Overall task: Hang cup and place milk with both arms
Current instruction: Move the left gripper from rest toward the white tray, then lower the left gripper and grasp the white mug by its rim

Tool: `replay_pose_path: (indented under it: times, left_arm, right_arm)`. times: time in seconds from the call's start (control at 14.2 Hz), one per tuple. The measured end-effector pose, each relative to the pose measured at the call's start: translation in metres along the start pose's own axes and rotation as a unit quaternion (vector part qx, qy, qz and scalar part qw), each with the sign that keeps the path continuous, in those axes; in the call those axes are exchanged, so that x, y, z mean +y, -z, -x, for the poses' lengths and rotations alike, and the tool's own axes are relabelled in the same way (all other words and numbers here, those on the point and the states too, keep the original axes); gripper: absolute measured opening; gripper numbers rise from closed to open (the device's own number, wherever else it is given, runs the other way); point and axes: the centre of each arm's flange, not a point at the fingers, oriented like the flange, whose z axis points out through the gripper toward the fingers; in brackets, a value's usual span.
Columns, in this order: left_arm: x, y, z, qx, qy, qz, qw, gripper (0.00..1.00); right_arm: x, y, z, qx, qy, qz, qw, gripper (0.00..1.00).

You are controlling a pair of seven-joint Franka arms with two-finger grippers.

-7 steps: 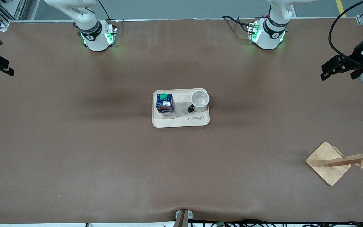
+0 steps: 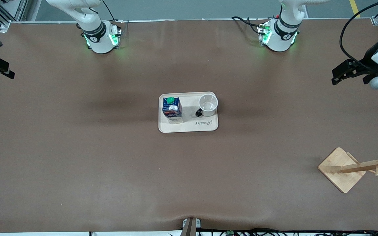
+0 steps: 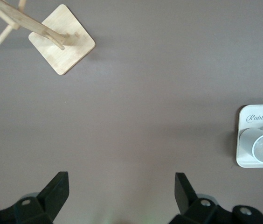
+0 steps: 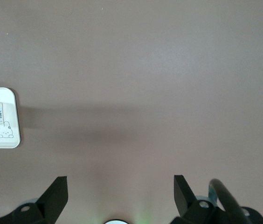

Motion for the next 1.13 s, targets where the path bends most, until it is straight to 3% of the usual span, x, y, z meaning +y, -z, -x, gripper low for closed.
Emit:
replay_pose_path:
  times: [0.49, 1.13]
  left_arm:
    - [0.130, -0.086, -0.028, -0.033, -0.104, 0.007, 0.994, 1.00]
    - [0.294, -0.215, 0.019, -0.068, -0.233, 0.000, 0.970, 1.00]
  right_arm:
    - [0.000, 0.000, 0.000, 0.000, 0.000, 0.000, 1.000, 1.00]
    - [0.001, 0.002, 0.000, 0.003, 0.000, 0.000, 1.000, 1.00]
